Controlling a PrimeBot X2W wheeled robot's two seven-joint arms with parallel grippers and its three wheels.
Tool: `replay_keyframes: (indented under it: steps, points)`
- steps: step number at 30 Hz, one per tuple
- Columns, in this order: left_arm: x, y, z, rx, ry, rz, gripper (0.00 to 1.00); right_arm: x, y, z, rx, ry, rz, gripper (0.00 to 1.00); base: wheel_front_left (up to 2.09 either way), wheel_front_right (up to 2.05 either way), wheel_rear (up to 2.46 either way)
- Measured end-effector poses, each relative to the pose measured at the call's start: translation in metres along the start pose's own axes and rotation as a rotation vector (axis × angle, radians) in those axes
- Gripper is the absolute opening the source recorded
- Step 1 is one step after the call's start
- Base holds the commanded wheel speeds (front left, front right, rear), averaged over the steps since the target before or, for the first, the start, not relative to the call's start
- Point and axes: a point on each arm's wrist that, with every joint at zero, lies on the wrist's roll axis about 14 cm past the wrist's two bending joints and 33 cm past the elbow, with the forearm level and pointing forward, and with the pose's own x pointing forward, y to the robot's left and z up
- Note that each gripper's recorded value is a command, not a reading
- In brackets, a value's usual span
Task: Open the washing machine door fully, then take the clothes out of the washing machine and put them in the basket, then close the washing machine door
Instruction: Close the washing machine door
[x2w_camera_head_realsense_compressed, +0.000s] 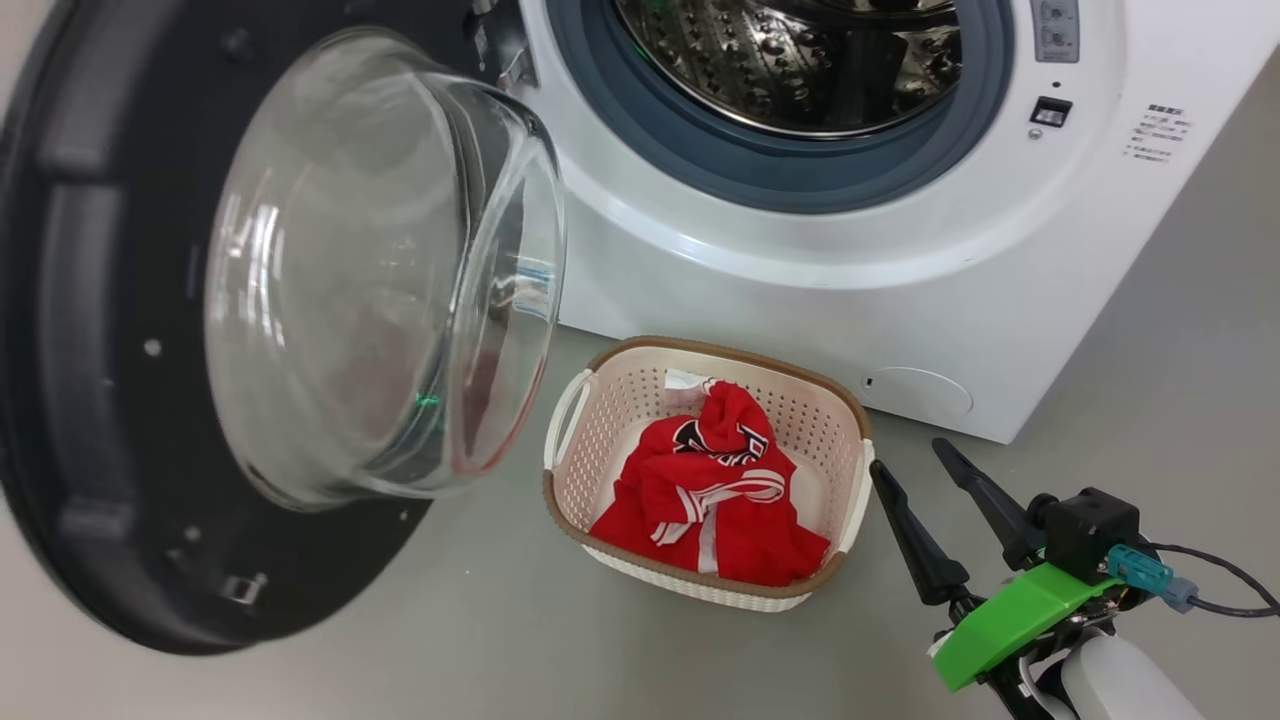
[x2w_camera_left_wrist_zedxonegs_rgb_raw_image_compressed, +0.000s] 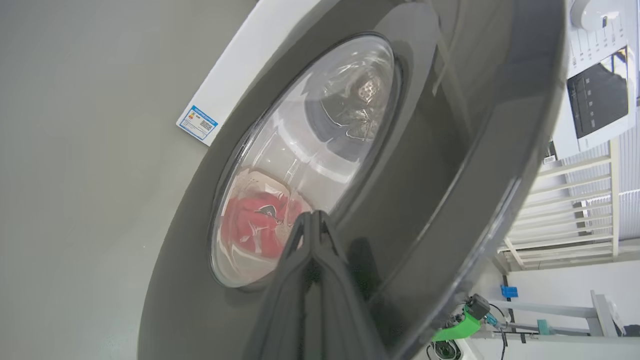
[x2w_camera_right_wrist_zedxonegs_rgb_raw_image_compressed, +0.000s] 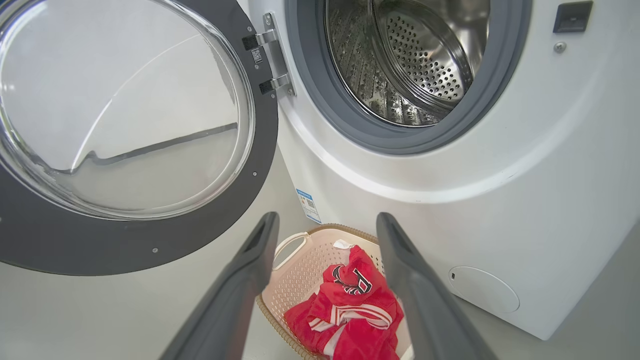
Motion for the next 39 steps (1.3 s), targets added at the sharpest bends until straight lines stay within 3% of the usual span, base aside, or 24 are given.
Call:
replay_keyframes:
  steps: [15, 39]
  points:
    - [0.052, -0.084, -0.054, 0.234, 0.214, -0.237, 0.00, -0.016, -0.022, 0.001, 0.016, -0.011, -0.079, 1.00, 0.00, 0.00, 0.00]
    - [0.168, -0.192, -0.089, 0.330, 0.299, -0.533, 0.00, -0.054, -0.081, 0.008, 0.046, -0.054, -0.292, 1.00, 0.00, 0.00, 0.00]
